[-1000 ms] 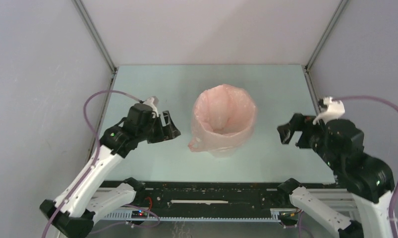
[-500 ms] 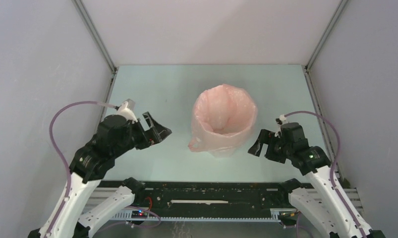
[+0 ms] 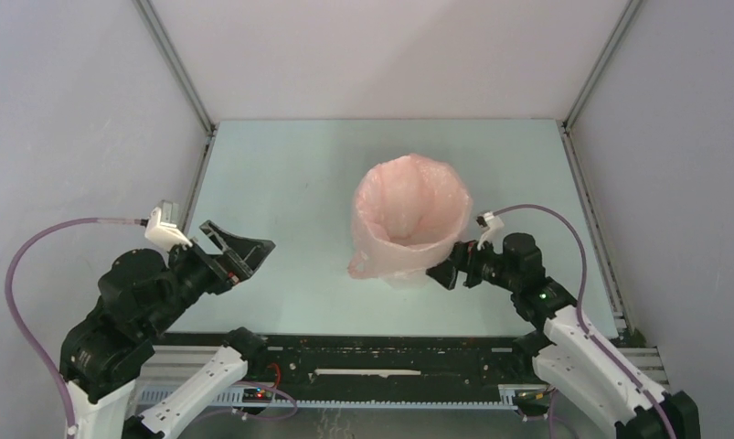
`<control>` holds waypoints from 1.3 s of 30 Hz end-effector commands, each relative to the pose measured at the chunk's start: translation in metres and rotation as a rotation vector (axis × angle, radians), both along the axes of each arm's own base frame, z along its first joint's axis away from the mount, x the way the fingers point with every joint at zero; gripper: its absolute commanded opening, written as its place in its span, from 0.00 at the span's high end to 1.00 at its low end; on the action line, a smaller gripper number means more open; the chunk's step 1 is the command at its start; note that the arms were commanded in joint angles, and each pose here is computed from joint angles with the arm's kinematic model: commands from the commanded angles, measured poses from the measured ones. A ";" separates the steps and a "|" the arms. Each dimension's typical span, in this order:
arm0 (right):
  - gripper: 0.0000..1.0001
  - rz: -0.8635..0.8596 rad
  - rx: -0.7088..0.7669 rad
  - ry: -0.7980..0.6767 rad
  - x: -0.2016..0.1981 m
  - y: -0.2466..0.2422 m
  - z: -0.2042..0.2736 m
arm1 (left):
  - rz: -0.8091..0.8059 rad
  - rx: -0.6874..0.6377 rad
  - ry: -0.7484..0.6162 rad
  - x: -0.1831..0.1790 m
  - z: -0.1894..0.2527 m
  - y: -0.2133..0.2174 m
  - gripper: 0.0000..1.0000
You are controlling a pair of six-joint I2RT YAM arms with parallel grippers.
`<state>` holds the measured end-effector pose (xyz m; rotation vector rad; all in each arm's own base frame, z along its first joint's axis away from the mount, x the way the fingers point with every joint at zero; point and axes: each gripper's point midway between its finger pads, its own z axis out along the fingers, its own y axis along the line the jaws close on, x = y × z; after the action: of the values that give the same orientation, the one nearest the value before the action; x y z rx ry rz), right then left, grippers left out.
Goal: Put the trash bags into the trash bin
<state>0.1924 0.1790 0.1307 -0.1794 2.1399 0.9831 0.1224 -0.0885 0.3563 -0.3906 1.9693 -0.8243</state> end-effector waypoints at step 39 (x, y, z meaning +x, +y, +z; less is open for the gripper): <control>0.00 0.131 0.124 -0.141 0.252 0.413 -0.030 | -0.050 0.180 -0.094 -0.016 0.061 0.021 0.02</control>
<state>0.4458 0.5631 0.1049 -0.3549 1.8757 1.0685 0.1077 -0.0720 0.4218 -0.2405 1.9305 -0.7324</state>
